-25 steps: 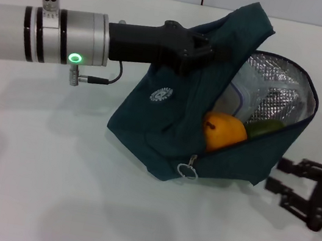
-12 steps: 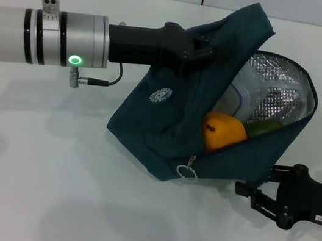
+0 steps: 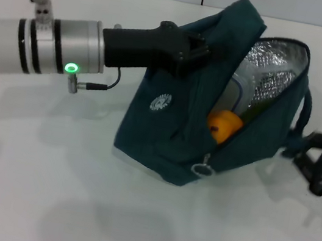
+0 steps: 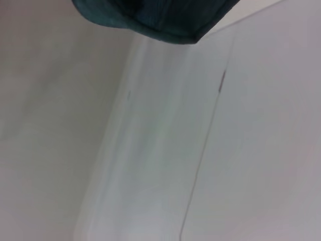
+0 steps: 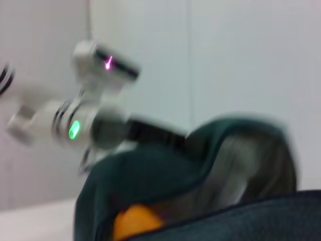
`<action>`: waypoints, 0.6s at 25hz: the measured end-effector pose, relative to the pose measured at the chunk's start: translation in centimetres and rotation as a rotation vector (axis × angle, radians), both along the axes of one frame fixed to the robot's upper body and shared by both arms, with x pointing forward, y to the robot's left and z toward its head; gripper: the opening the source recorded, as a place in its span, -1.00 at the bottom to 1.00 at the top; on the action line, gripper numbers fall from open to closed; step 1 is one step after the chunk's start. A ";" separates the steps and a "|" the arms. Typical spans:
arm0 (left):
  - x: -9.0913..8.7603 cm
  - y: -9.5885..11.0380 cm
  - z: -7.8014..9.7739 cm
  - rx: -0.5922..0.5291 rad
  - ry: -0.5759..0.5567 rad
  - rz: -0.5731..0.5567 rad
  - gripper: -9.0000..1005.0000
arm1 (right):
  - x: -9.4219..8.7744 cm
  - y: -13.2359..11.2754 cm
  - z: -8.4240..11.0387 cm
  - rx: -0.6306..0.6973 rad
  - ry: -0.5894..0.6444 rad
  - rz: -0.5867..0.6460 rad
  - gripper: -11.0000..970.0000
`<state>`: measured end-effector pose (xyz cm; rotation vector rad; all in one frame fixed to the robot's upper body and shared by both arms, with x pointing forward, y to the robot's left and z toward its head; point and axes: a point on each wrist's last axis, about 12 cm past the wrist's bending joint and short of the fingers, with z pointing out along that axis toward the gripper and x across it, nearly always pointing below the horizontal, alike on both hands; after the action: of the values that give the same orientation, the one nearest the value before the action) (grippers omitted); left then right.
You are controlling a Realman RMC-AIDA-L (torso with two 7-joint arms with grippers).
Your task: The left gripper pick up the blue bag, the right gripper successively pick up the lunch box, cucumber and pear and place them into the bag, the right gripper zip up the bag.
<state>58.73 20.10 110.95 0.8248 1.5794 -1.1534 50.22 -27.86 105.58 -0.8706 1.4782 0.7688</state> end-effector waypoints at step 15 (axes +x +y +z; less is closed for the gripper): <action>-4.8 1.0 -3.7 -0.145 -0.172 0.161 -0.67 | 1.7 -2.2 5.4 0.030 -0.156 0.160 -0.84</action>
<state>53.96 21.10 107.21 0.6700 1.3779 -1.0388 51.87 -30.07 111.03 -1.0113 1.2684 0.8197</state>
